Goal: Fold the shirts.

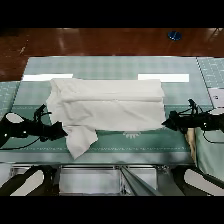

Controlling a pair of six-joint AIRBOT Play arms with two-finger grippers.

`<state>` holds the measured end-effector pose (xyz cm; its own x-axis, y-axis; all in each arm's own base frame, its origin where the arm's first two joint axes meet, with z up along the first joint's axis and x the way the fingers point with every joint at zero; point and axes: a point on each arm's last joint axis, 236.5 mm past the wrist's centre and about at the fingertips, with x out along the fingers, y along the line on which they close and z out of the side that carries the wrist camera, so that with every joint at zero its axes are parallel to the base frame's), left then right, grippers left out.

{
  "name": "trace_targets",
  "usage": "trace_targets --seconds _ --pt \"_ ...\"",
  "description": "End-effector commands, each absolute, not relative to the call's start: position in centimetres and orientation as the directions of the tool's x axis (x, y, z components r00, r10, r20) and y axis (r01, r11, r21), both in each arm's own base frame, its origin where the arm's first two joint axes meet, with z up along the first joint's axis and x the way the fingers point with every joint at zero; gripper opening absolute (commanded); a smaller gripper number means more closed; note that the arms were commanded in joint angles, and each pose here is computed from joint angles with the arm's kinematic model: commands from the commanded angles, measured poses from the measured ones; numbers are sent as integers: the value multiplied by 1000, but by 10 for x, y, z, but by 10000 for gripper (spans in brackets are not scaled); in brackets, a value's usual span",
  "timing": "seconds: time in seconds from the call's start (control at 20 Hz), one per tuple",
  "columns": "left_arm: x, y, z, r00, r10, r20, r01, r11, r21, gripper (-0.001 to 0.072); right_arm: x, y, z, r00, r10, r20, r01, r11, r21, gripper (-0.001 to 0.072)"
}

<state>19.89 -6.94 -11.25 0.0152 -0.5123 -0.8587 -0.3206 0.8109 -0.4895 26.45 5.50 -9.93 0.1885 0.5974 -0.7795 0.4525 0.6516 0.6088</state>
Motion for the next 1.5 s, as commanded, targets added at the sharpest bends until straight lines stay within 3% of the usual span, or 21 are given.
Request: trace_targets --seconds 0.0,0.15,0.45,0.85,0.95,1.15,1.2,1.25,1.45 --pt "209 -66 -107 43 -509 -860 -307 812 -496 18 283 82 -68 249 706 -663 278 604 747 20" --pt "243 -60 -76 114 -516 -849 -263 808 -527 18 299 76 -41 246 712 -658 202 626 753 20" --pt "345 -41 3 338 -491 -803 -218 789 -574 18 365 52 22 388 659 -644 100 665 741 19" --pt "463 -51 16 340 -535 -774 -166 776 -609 18 448 34 24 473 686 -553 115 574 811 20" --pt "480 -54 5 303 -552 -777 -169 771 -614 18 464 36 14 473 706 -528 131 536 834 20" --pt "493 -56 -28 249 -567 -785 -202 763 -614 23 487 43 -23 455 699 -551 165 542 824 36" --pt "493 -56 -34 243 -567 -787 -210 761 -614 159 493 42 -31 463 687 -560 185 543 819 227" --pt "489 -57 -36 224 -573 -788 -207 762 -613 513 495 41 -34 467 682 -563 192 543 817 421" --pt "487 -19 -6 225 -552 -803 -167 790 -590 508 478 24 -12 448 704 -551 176 535 826 416"
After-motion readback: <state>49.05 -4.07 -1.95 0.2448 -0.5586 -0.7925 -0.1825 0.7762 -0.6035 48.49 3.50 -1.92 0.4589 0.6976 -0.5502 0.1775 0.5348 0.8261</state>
